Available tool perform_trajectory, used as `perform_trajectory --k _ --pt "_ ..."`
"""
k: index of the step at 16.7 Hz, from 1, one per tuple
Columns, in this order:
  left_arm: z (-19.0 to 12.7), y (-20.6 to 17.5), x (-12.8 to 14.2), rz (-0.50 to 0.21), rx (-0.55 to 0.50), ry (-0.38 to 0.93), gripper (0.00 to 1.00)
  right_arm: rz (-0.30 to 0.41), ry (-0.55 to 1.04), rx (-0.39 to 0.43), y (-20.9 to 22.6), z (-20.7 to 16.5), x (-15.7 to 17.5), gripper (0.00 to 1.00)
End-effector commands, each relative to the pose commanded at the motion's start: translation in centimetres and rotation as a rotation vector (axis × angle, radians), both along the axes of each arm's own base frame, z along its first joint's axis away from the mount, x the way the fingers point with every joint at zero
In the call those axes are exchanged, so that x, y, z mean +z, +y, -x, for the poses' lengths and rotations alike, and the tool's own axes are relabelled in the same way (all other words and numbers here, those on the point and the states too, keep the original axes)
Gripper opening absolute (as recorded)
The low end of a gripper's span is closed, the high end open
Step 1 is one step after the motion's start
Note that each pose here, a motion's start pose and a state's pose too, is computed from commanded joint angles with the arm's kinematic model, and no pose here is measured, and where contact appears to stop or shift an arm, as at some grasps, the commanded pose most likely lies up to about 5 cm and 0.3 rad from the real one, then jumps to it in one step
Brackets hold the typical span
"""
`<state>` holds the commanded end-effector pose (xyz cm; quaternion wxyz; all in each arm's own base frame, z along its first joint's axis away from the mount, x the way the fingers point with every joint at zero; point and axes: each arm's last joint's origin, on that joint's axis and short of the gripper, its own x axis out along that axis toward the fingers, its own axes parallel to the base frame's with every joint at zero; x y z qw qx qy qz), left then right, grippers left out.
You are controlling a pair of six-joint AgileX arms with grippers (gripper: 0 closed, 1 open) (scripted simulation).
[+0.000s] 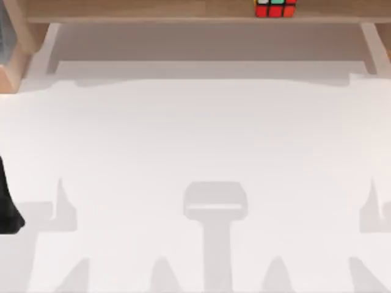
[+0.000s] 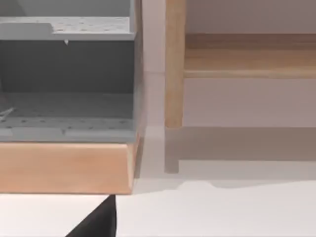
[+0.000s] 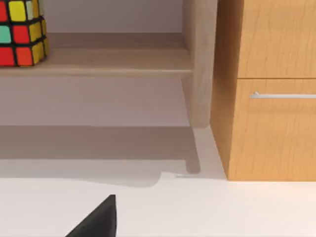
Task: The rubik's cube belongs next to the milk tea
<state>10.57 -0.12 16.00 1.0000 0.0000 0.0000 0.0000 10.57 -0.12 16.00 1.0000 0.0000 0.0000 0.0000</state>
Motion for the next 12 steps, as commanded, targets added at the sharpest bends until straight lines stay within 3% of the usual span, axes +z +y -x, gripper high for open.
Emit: perform_trajectory --k 4,9,12 --pt "0.0 0.0 0.0 0.000 0.000 0.000 1.00 -0.001 -0.015 0.011 0.2 0.0 0.8 1.00" --pt "0.0 0.0 0.0 0.000 0.000 0.000 1.00 -0.007 -0.073 0.029 1.1 -1.5 5.8 1.00" --pt "0.0 0.0 0.0 0.000 0.000 0.000 1.00 -0.006 -0.059 0.008 2.1 -4.7 8.8 1.00"
